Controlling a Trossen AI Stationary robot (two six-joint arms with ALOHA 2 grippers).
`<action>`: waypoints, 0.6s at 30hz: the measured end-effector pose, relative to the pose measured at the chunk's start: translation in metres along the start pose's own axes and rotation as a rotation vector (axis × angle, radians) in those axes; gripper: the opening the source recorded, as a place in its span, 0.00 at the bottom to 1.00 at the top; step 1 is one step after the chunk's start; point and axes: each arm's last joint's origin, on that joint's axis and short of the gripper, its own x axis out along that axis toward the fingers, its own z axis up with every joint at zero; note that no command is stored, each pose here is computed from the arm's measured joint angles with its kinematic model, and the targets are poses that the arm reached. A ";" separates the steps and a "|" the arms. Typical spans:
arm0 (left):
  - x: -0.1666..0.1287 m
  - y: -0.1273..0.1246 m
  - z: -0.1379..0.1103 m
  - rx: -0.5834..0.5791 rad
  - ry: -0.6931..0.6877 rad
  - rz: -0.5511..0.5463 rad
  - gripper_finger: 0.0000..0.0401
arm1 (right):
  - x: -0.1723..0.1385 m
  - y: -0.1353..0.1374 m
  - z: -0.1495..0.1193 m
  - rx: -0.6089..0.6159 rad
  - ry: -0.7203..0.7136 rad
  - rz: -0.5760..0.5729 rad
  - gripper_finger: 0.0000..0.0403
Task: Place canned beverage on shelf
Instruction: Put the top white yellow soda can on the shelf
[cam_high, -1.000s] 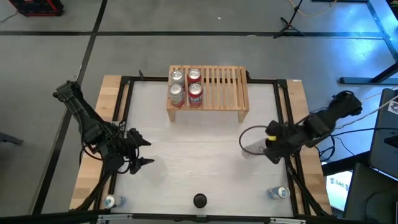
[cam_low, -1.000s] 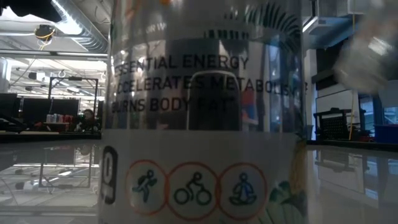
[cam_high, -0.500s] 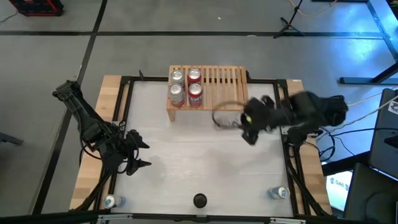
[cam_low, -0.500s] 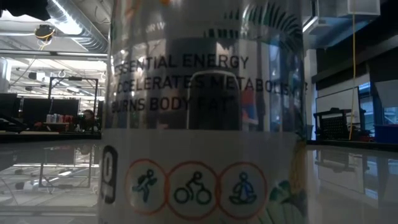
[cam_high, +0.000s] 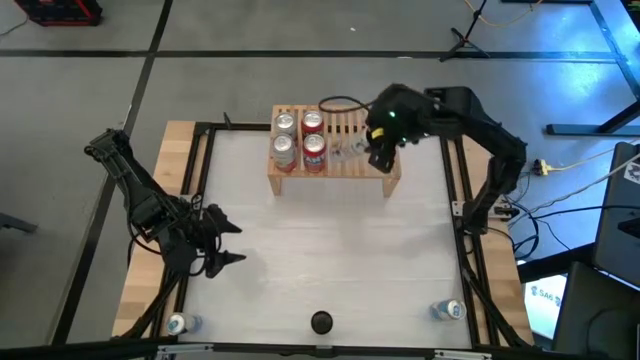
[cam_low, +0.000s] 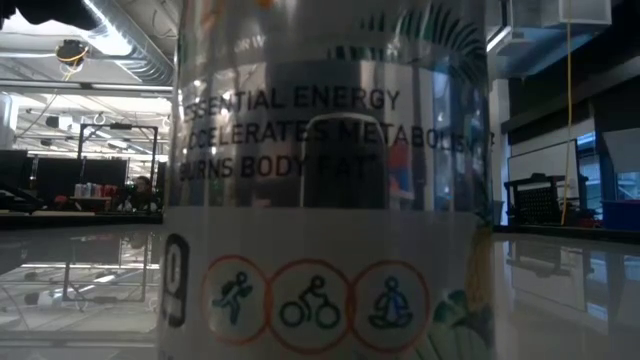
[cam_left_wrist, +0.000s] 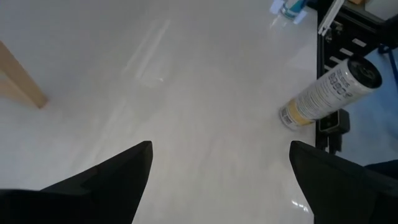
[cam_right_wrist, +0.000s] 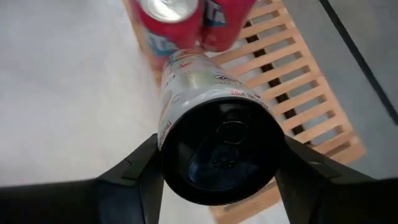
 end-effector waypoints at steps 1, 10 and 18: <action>0.000 0.000 0.000 0.000 -0.005 0.003 0.92 | 0.003 -0.005 0.001 -0.008 0.007 -0.011 0.55; 0.000 0.001 0.001 -0.007 -0.044 0.024 0.92 | 0.017 -0.052 -0.001 -0.041 0.064 -0.081 0.55; 0.000 0.001 0.002 0.001 -0.067 0.039 0.92 | 0.043 -0.063 -0.006 -0.049 0.146 -0.046 0.55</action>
